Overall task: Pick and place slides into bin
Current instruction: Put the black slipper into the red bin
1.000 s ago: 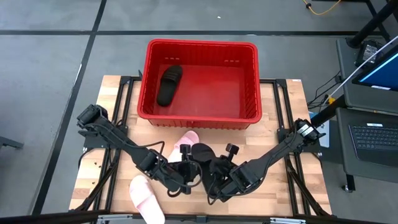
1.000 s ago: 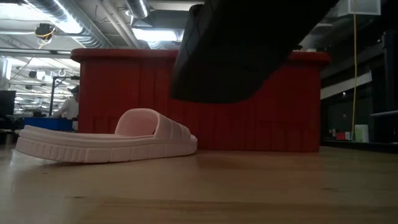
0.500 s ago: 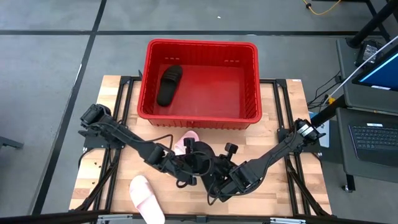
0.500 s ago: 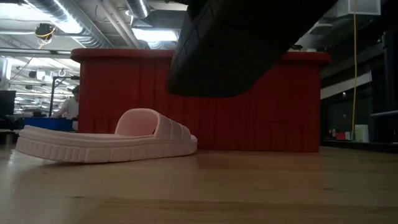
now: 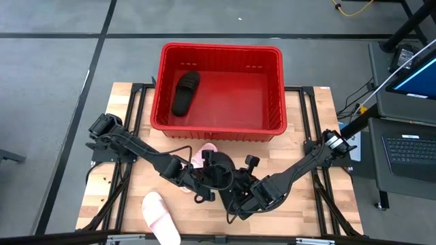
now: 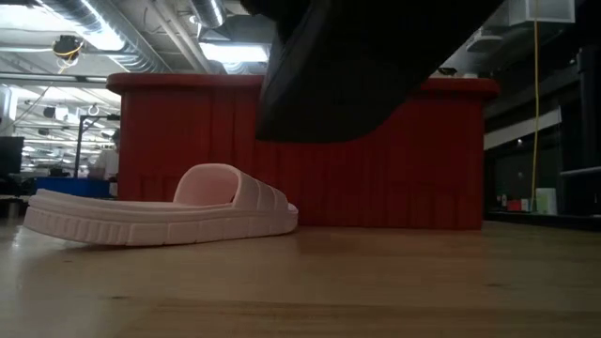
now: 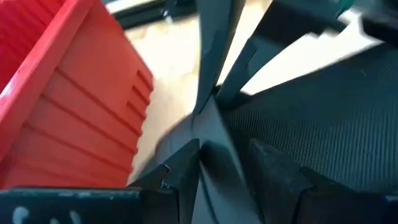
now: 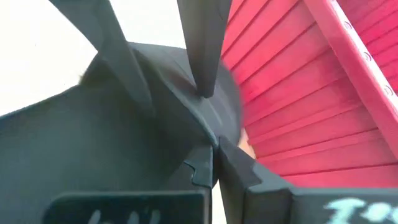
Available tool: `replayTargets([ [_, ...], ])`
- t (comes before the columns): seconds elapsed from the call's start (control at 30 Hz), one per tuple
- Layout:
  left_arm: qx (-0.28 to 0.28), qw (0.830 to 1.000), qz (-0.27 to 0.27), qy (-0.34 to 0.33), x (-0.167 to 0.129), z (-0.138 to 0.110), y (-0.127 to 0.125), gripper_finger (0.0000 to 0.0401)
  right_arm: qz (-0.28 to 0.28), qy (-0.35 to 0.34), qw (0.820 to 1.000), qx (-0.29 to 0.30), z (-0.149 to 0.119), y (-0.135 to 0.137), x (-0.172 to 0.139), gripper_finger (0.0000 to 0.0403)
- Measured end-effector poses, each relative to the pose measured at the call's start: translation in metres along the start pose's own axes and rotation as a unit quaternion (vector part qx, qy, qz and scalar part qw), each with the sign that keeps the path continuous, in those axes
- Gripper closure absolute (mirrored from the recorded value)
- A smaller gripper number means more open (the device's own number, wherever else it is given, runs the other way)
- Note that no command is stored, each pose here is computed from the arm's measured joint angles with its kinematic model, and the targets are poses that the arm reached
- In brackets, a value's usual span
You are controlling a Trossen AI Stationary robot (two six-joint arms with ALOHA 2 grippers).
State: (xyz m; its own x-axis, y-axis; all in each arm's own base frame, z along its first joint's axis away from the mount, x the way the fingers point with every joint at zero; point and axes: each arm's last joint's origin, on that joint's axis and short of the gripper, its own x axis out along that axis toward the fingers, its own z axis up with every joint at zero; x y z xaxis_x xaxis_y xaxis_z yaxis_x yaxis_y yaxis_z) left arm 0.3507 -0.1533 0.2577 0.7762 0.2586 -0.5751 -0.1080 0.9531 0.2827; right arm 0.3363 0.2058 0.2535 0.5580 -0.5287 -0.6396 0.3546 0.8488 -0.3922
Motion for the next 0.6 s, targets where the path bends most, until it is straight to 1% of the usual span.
replayTargets([
  [0.17, -0.002, 0.999, 0.021, 0.032, 0.003, -0.006, 0.008, 0.0282, 0.000, 0.000, 1.000, 0.001, 0.000, 0.000, 0.001, 0.0391],
  [0.3, -0.001, 0.999, 0.036, 0.031, 0.003, -0.006, 0.010, 0.0297, -0.001, 0.001, 1.000, 0.002, 0.000, 0.000, 0.001, 0.0391],
  [0.6, 0.005, 0.998, 0.044, 0.037, 0.006, -0.006, 0.014, 0.0338, 0.004, -0.001, 1.000, -0.003, 0.001, 0.001, 0.001, 0.0391],
])
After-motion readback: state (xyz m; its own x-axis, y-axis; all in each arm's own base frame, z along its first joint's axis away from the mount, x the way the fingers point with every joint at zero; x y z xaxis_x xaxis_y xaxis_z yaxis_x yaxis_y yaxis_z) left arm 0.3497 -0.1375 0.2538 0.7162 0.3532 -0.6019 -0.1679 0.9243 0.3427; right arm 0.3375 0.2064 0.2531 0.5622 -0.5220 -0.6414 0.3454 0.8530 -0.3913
